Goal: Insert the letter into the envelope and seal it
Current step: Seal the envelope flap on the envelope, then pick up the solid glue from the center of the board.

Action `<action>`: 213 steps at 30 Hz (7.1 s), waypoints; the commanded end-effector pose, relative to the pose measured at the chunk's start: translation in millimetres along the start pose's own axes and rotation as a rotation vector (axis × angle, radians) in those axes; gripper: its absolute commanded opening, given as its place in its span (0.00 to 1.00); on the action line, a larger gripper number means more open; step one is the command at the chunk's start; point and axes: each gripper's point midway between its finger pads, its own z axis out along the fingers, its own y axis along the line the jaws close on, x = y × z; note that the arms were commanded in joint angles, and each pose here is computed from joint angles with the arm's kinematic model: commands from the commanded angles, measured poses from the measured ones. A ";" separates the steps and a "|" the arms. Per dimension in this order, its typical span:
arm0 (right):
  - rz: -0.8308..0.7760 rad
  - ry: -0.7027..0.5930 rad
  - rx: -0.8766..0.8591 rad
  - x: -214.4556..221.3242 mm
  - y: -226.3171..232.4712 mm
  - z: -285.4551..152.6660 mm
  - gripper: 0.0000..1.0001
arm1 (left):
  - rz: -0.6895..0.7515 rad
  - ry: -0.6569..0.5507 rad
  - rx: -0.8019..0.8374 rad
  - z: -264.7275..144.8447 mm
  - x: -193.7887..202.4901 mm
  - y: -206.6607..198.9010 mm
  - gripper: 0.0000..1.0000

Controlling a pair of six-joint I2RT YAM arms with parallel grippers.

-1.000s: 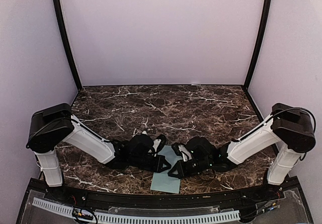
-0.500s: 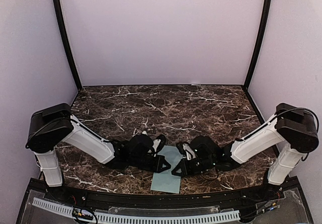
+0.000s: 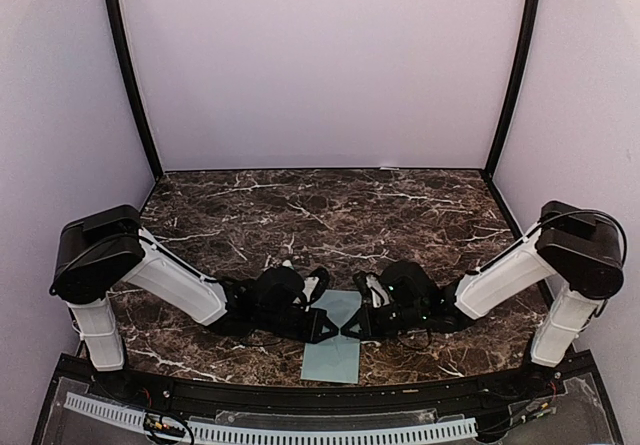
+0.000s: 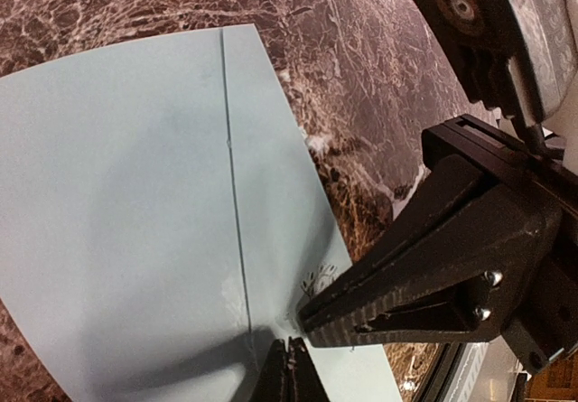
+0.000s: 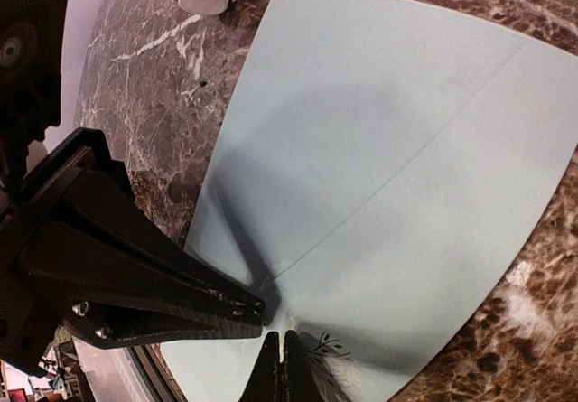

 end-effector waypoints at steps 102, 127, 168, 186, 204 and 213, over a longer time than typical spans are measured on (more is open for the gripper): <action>-0.164 -0.203 0.083 -58.3 35.8 -57.5 0.04 | 0.169 -0.124 -0.173 -151.7 -76.9 8.0 0.44; -0.265 -0.158 0.277 -80.6 62.6 -23.2 0.53 | 0.207 -0.468 -0.400 -265.1 -205.7 92.9 0.72; -0.320 -0.116 0.516 -131.2 49.5 104.3 0.48 | 0.203 -0.427 -0.245 -255.1 -194.0 70.6 0.70; -0.293 -0.133 0.549 -130.8 43.3 105.0 0.19 | 0.203 -0.426 -0.240 -254.4 -193.3 70.3 0.70; -0.267 -0.492 -0.058 -178.8 159.3 -38.2 0.12 | 0.080 -0.717 0.123 -310.6 -194.0 -8.0 0.66; -0.374 -0.700 -0.446 -159.4 220.3 -151.1 0.11 | 0.263 -0.662 0.513 -307.2 -162.1 -130.1 0.66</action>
